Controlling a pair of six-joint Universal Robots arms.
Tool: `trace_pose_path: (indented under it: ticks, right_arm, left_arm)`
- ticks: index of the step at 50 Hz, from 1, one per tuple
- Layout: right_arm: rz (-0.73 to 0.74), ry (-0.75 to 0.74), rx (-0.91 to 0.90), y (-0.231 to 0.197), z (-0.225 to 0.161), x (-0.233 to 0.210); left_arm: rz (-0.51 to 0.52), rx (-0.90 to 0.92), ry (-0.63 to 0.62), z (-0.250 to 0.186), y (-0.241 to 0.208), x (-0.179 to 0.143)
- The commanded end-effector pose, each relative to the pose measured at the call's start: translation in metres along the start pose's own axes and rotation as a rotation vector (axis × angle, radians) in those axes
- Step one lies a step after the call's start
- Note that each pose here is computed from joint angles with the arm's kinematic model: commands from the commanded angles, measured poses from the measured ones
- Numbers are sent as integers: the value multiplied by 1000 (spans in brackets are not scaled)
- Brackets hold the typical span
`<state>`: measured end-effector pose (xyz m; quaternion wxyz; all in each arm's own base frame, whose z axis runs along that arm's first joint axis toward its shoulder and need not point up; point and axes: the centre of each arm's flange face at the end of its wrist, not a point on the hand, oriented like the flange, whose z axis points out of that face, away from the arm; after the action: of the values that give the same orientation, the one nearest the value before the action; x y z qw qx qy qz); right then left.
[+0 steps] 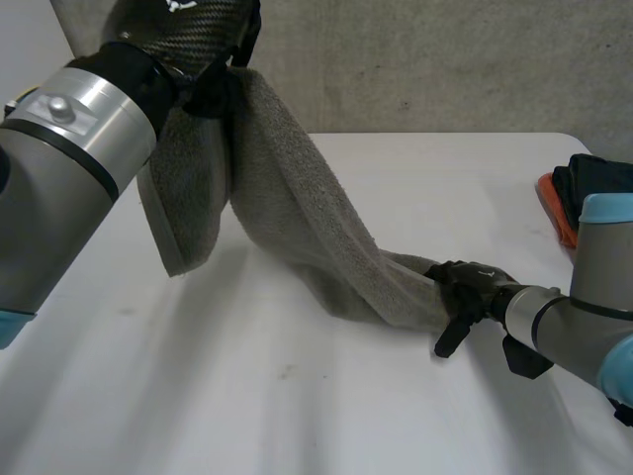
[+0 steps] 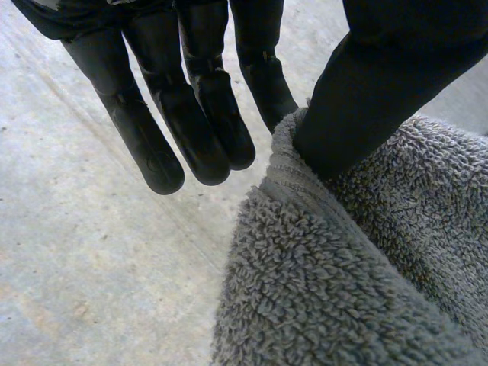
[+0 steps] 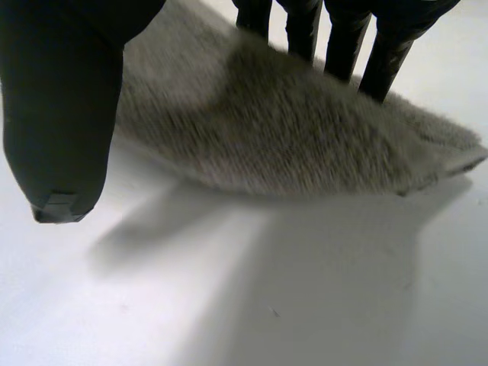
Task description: Fold the laundry.
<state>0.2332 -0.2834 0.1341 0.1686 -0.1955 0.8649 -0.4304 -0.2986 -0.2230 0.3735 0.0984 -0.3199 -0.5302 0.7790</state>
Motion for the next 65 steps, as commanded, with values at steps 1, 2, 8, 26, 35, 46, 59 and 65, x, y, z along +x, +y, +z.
trace_pose_path:
  ticks: [1, 2, 8, 26, 35, 46, 59, 65]
  right_arm:
    - [-92, 59, 38, 4, 10, 1]
    - [-107, 69, 74, 0, 11, 0]
    - [-178, 110, 292, -44, 12, 2]
    - [-522, 418, 1049, -216, -65, -4]
    - [-559, 328, 544, -110, -25, 2]
    - [-556, 198, 318, -36, -17, -1]
    - [-563, 184, 338, -28, -25, -6]
    - [-566, 185, 349, -28, -28, -8]
  left_arm:
    - [-29, 11, -48, 0, -7, -8]
    - [-33, 13, -53, 0, -7, -9]
    - [-42, 13, -85, 7, -3, -18]
    - [-11, 170, -357, 65, 33, -62]
    - [-48, -263, -151, -36, 137, 19]
    - [24, -622, 138, -125, 169, 82]
    - [11, -314, -63, -26, 110, 25]
    - [-59, -303, -17, 17, 142, 32]
